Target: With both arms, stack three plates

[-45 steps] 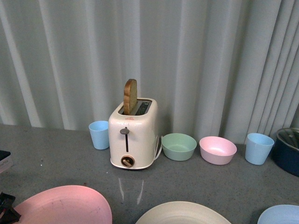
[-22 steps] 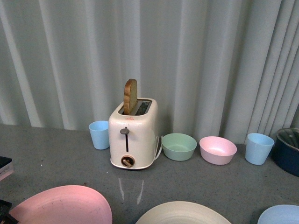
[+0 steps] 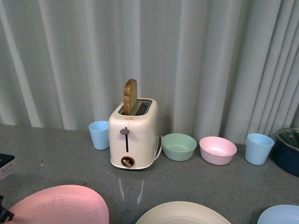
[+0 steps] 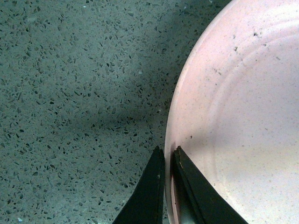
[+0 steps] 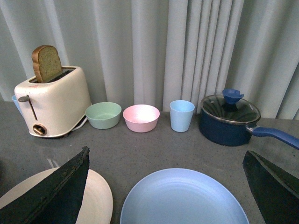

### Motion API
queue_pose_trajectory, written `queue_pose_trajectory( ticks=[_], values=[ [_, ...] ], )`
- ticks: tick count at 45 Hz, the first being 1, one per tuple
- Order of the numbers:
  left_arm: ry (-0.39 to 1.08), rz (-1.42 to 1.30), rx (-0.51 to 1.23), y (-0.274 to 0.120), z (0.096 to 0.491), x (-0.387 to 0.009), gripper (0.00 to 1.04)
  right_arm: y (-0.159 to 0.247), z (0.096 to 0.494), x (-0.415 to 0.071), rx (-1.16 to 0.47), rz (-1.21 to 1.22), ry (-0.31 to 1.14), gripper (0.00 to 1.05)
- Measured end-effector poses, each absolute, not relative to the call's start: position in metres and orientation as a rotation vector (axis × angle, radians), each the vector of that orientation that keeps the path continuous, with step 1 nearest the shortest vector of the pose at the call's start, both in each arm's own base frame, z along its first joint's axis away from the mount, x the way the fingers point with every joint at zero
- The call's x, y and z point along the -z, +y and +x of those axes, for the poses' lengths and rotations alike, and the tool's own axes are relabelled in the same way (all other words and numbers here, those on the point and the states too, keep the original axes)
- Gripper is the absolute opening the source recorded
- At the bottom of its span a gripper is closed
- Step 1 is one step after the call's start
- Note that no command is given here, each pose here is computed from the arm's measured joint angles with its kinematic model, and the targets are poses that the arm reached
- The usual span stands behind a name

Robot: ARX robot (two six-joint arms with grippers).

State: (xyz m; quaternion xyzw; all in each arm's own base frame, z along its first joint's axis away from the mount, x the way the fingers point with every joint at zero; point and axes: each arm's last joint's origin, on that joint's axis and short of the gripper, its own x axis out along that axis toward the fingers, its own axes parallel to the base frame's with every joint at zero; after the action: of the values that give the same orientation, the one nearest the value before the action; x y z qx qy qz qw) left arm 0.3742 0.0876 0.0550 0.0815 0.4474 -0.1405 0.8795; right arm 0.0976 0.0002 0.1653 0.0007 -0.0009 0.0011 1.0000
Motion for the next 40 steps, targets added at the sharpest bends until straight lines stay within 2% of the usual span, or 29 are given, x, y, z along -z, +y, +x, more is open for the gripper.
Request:
queue_pose_trajectory(
  ticks=[21,40],
  values=[
    [0.963,0.097,0.305,0.092,0.377,-0.063,0.04,0.0,0.098,-0.165,-0.002,0.001,-0.002,0.97],
    [0.916,0.016,0.261,0.124,0.388,-0.114,0.03,0.0,0.098,-0.165,-0.002,0.001,-0.002,0.97]
  ],
)
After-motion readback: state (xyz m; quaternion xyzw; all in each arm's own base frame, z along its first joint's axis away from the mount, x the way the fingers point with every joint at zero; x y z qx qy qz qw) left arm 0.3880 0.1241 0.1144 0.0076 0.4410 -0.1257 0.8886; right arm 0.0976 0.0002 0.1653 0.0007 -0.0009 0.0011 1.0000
